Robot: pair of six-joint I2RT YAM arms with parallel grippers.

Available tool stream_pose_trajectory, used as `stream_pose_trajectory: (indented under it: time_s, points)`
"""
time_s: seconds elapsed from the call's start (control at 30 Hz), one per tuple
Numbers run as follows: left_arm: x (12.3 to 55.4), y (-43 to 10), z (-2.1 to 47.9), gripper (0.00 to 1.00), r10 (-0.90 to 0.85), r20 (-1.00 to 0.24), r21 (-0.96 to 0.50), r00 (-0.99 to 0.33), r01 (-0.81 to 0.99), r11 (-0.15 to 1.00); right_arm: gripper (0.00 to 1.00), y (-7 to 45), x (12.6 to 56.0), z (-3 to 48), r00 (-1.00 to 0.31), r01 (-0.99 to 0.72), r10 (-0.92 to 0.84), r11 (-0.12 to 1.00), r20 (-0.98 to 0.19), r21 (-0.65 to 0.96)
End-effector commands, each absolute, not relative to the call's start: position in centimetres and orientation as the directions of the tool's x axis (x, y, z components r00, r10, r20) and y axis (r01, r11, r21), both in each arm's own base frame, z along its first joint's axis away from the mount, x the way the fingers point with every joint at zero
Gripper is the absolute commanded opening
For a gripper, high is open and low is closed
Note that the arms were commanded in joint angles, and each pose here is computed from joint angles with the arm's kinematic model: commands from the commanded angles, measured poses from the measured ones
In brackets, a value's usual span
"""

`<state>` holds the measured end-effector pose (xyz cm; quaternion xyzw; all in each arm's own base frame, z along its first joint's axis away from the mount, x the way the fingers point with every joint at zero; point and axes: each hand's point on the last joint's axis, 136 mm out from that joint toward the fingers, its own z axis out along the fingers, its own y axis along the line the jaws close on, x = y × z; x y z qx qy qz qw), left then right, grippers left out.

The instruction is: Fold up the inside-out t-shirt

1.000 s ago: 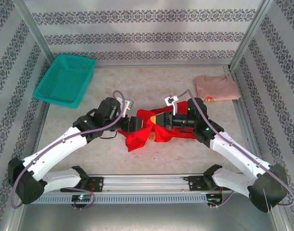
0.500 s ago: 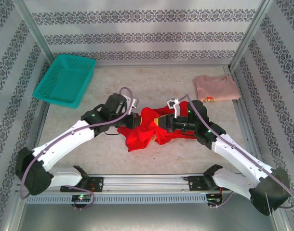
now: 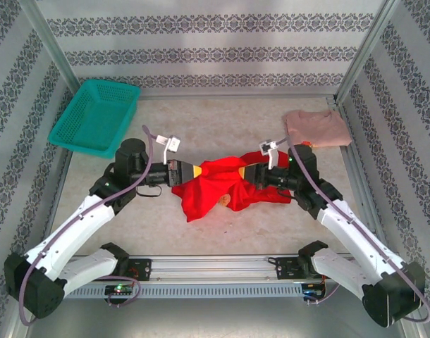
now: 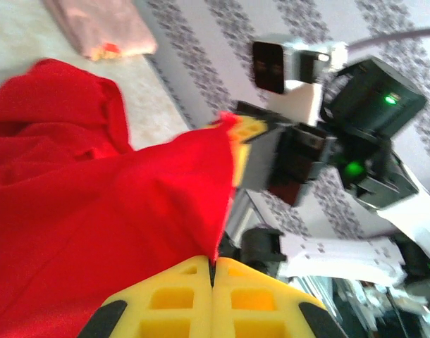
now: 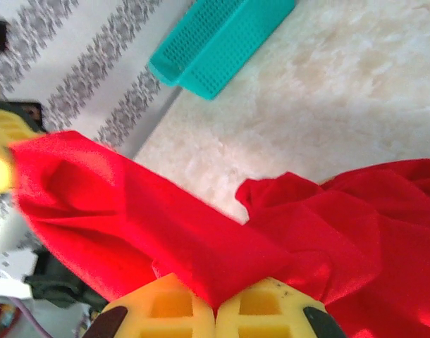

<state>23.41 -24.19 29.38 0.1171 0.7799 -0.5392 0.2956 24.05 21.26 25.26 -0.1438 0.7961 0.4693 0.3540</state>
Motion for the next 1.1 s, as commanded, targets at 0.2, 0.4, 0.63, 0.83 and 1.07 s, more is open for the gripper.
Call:
stream_pose_trajectory:
  time_s: [0.2,0.4,0.63,0.83,1.07]
  points:
    - [26.0,-20.9,23.3,0.0,-0.192,-0.497,-0.751,-0.846,0.31,0.583,0.0,21.1,22.3,29.2,-0.686,-0.629,0.159,0.36,-0.71,0.689]
    - [25.0,-22.7,25.2,0.0,-0.126,-0.538,-0.772,-0.834,0.427,0.47,0.0,22.1,22.6,27.1,-0.717,-0.606,0.106,0.392,-0.689,0.692]
    - [23.9,-23.1,22.8,0.0,-0.056,-0.477,-0.768,-0.877,0.385,0.511,0.0,23.0,22.1,22.5,-0.765,-0.555,-0.026,0.532,-0.643,0.639]
    - [23.0,-21.7,17.0,0.03,0.056,-0.372,-0.615,-0.926,0.292,0.733,0.0,23.4,20.5,20.9,-0.771,-0.561,-0.065,0.542,-0.634,0.626]
    - [23.2,-21.2,16.1,0.19,0.045,-0.385,-0.588,-0.922,0.283,0.758,0.0,23.6,19.7,20.9,-0.764,-0.573,-0.058,0.517,-0.642,0.636]
